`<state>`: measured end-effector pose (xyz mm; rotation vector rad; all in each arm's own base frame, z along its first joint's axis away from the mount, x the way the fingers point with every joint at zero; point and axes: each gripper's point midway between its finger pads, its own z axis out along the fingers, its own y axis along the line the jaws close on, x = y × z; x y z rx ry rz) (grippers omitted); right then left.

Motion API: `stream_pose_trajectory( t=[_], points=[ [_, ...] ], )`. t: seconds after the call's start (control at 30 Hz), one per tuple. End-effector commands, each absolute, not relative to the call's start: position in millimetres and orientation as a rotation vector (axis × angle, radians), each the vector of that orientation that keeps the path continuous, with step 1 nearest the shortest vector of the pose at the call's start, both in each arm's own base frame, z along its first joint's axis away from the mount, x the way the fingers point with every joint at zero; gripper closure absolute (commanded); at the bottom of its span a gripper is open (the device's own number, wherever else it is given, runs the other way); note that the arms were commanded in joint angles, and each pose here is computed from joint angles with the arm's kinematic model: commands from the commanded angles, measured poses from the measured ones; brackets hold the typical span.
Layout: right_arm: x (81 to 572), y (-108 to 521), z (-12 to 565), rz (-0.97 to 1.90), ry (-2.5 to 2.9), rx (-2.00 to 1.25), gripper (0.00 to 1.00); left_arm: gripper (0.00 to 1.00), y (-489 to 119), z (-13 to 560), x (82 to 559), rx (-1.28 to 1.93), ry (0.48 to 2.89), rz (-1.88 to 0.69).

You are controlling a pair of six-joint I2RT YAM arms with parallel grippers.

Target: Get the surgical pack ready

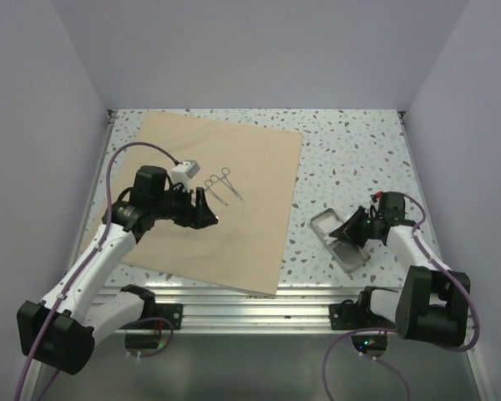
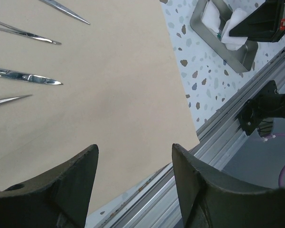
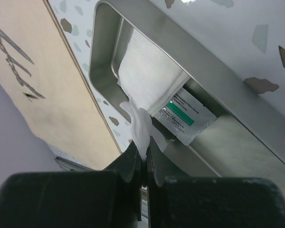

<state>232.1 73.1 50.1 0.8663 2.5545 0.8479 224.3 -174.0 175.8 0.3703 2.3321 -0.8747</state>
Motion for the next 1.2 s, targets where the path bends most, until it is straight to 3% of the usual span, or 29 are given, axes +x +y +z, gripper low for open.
stream_pose_trajectory(
  t=[0.0, 0.87, 1.03, 1.17],
  points=[
    [254, 74, 70, 0.953, 2.413, 0.854, 1.00, 0.33, -180, 184, 230, 0.409, 2.286, -0.898],
    [227, 51, 25, 0.892, 2.500, 0.947, 1.00, 0.33, -185, 171, 231, 0.413, 2.340, -0.937],
    [225, 51, 22, 0.886, 2.522, 0.939, 0.85, 0.33, -186, 168, 231, 0.416, 2.346, -0.942],
    [224, 48, 26, 0.858, 2.539, 0.920, 0.66, 0.33, -186, 168, 232, 0.417, 2.347, -0.941]
  ],
)
